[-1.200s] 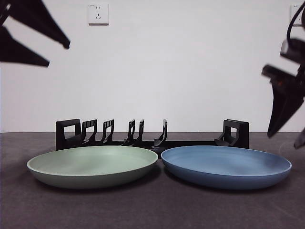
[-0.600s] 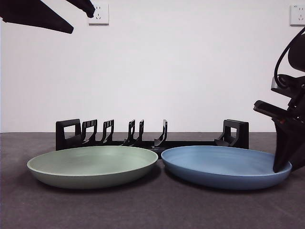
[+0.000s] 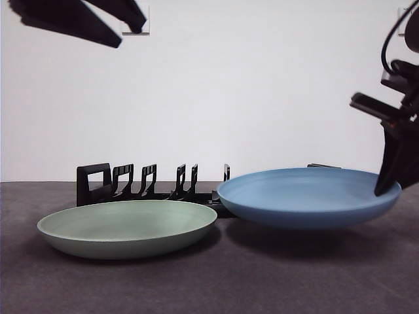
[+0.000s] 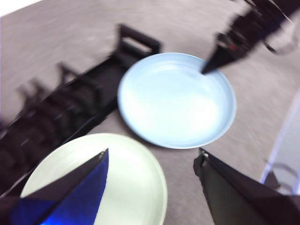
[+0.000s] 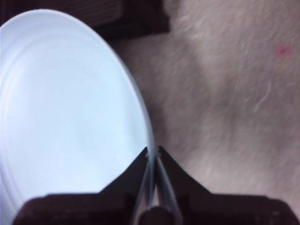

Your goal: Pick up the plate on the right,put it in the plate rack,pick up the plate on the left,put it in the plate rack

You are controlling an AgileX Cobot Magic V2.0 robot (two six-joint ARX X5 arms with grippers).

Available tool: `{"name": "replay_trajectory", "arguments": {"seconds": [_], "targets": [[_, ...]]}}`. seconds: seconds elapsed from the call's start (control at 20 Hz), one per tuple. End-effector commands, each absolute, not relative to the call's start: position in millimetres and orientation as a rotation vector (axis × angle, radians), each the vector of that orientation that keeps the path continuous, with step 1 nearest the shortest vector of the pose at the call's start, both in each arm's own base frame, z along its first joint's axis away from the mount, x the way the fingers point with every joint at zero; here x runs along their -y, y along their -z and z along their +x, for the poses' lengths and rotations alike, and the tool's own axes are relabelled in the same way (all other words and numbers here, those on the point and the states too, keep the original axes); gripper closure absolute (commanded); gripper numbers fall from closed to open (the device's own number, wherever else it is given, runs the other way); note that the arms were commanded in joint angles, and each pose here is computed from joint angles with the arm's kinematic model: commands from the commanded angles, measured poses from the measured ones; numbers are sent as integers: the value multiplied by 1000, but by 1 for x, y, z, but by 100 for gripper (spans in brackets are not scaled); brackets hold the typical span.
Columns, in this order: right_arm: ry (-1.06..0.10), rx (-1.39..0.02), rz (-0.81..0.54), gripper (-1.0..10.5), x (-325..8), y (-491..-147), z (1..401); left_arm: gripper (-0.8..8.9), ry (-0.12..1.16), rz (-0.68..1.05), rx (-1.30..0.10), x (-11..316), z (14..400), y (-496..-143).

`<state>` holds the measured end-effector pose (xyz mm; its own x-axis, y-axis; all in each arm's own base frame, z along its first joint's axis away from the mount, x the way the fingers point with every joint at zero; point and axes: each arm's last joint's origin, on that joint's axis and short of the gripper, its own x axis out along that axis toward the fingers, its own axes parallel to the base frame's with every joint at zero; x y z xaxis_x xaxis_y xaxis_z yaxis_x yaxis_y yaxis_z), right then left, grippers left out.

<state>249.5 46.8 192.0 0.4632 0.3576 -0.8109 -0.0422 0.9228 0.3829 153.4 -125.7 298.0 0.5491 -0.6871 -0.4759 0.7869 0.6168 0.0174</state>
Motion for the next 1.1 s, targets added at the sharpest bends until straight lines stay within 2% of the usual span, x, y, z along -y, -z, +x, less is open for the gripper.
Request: {"name": "replay_trajectory", "arguments": {"seconds": [0.05,0.35,0.6,0.7,0.95,1.0,1.1], "targets": [[-278,-1066,328,959,-56,-206,252,499,938,369,-416,136,150,-294],[-386,-1034,274,959,-86,-245,257,499,966,690,-436,176,140,-268],[-447,-1040,268,959,-97,-257,255,499,984,943,-395,206,128,-249],[-499,-1066,294,959,-98,-257,253,499,1013,981,-393,212,125,-243],[-519,-1108,285,959,-101,-255,249,504,1026,1009,-429,218,128,-233],[-519,-1109,284,959,-101,-255,249,537,1027,1008,-426,218,128,-233],[-520,-1108,281,959,-101,-255,249,720,1029,1012,-418,218,128,-233]]}}
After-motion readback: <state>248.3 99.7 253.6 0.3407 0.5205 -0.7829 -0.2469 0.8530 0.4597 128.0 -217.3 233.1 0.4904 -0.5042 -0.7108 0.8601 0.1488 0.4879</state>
